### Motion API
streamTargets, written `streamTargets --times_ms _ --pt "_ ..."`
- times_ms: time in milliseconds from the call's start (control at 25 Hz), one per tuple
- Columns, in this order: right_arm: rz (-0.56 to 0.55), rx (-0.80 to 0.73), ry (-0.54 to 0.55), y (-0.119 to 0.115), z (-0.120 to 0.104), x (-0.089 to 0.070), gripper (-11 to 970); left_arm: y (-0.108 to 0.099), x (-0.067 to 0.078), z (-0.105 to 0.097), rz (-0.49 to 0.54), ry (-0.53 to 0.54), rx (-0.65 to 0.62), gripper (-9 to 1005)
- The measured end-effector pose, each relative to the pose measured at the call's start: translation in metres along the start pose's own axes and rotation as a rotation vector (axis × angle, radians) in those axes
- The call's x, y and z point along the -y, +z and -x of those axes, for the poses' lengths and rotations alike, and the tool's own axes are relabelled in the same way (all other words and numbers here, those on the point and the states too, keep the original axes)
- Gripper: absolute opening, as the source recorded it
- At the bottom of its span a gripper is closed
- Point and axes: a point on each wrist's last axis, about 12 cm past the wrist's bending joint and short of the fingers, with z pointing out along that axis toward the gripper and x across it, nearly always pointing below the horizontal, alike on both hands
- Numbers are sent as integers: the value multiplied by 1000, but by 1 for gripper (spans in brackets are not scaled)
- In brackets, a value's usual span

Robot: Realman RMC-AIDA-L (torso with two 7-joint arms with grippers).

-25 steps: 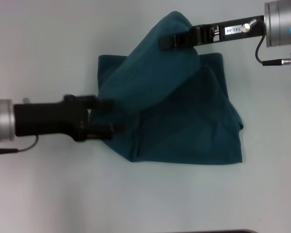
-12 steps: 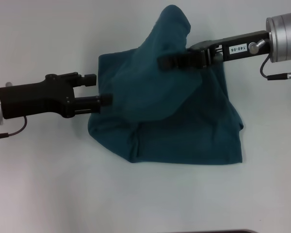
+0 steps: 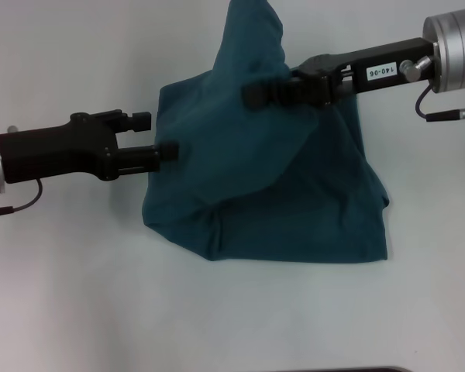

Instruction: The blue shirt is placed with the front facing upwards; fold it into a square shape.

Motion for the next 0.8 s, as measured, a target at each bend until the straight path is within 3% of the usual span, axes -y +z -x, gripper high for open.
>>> streamTargets --times_ms 800 --pt "3 34 112 -24 -58 -3 51 4 -6 12 23 29 1 795"
